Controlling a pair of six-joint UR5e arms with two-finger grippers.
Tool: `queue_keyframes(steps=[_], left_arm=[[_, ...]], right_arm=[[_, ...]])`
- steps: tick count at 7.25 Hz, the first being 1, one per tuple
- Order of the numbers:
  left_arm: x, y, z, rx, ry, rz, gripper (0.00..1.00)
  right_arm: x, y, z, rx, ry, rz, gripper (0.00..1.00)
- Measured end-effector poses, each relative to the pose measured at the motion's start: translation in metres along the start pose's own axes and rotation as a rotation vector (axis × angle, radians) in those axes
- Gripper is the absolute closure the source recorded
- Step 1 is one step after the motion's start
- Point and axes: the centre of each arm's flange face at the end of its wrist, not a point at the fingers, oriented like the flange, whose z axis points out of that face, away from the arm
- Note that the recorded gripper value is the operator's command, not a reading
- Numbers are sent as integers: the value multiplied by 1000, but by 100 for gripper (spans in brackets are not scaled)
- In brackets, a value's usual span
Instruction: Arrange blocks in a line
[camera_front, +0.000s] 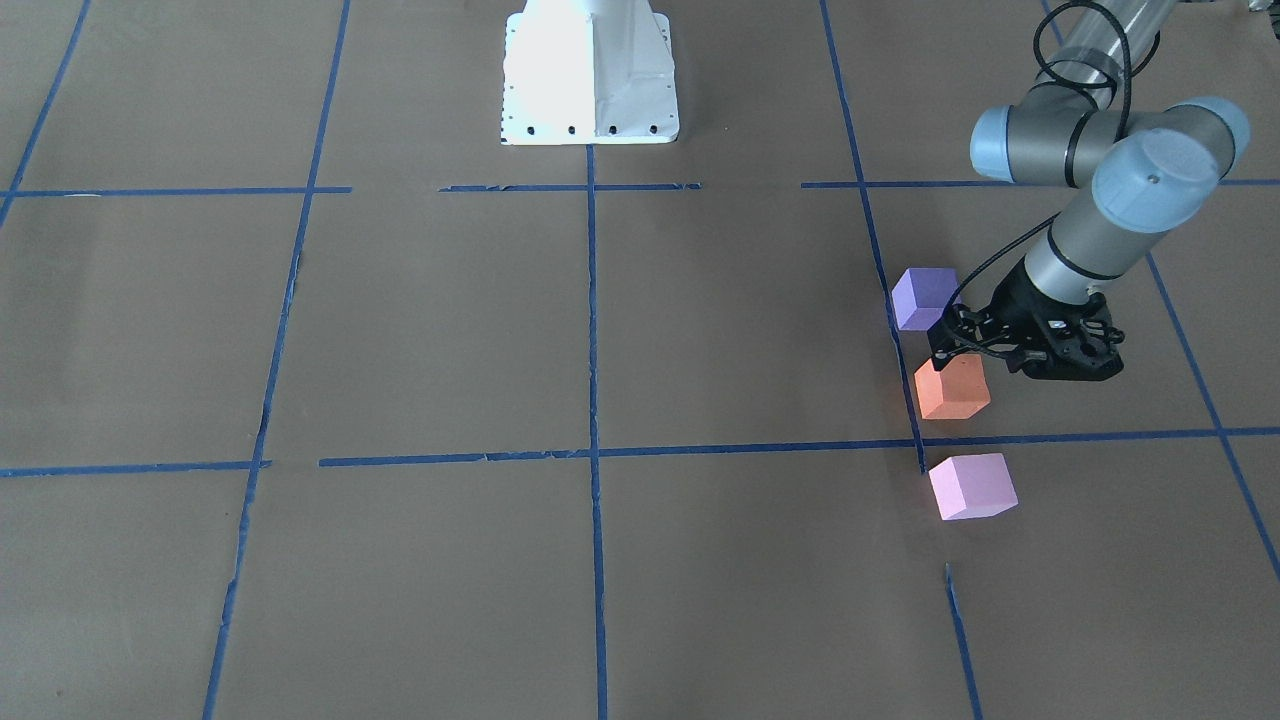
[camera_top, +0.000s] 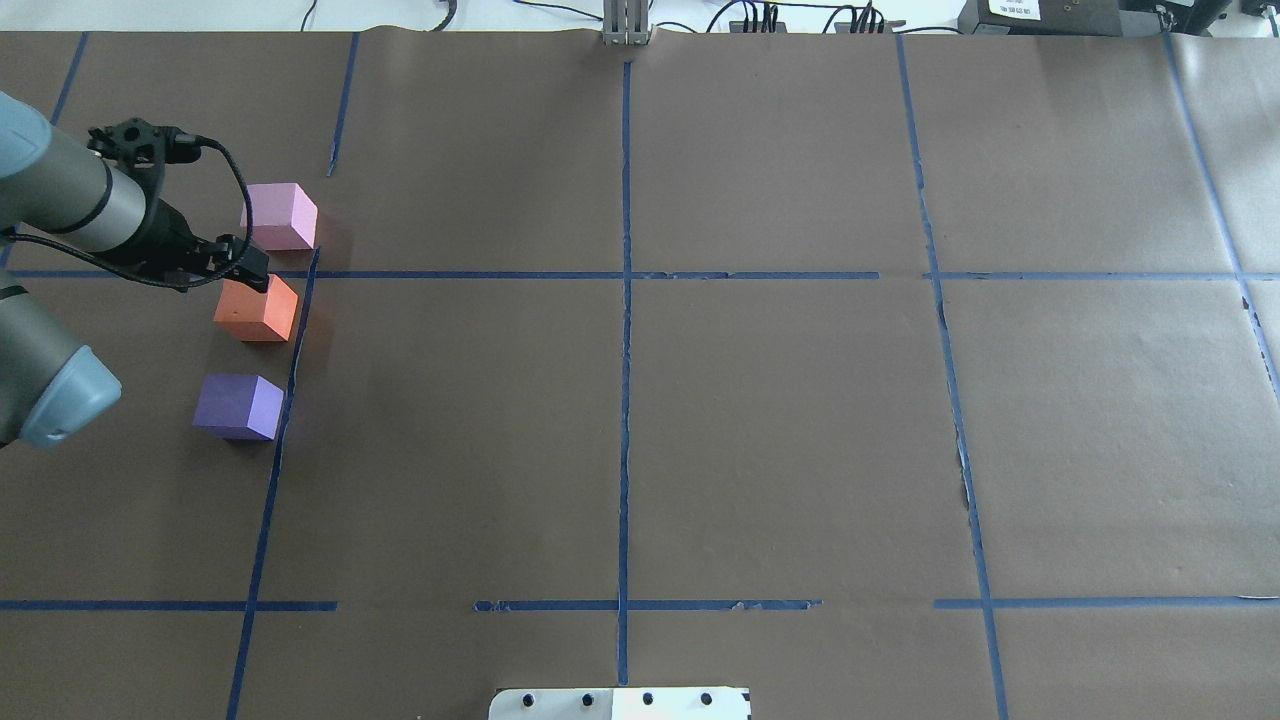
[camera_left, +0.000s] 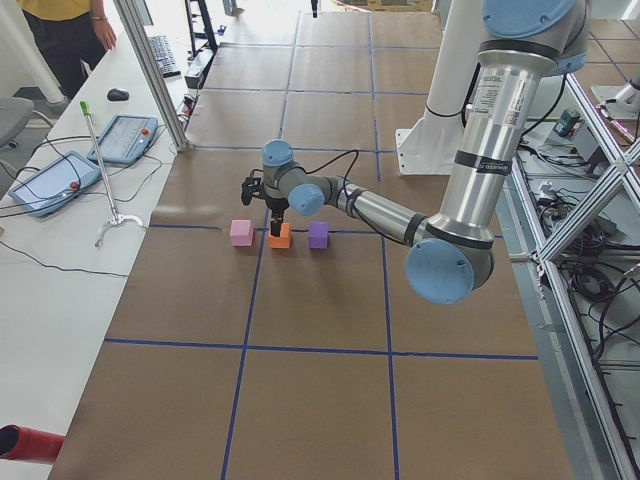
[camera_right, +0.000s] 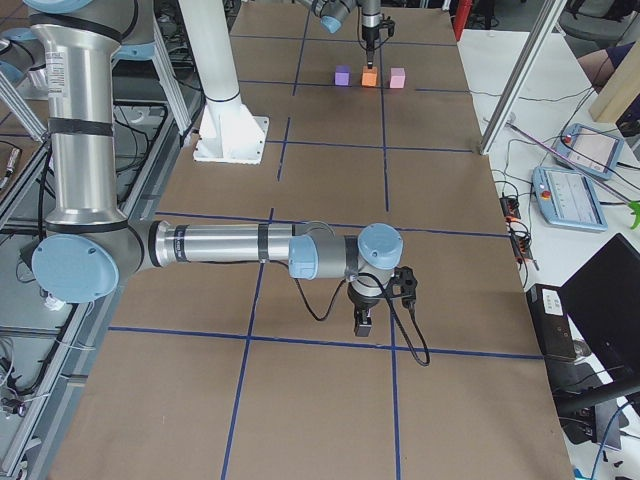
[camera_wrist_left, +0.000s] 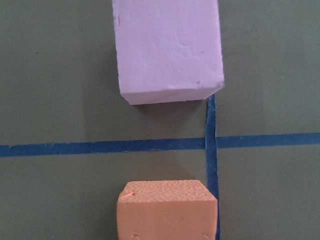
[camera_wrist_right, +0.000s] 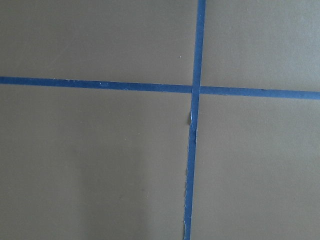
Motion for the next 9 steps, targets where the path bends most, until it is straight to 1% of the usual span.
queue_keyframes(steps=[2,3,4,5,6,7,8,9], left_arm=[[-11,-12,-66,50,-9,-19,0],[-24,-22,-97,72,-32,-7,0],[-41,-30,-122,87,-58,36,0],[-75,-37,-136,87,-85,94,0],[-126,-45,-143,67,-102,145,0],[-190,-55,-150,45,-113,197,0],[-254,-57,-160,29,-127,248,1],[-310,-49,-164,11,-140,264,1]], right_arm=[[0,0,0,0,0,0,0],[0,0,0,0,0,0,0],[0,0,0,0,0,0,0],[0,0,0,0,0,0,0],[0,0,0,0,0,0,0],[0,0,0,0,0,0,0],[0,0,0,0,0,0,0],[0,0,0,-1,0,0,0]])
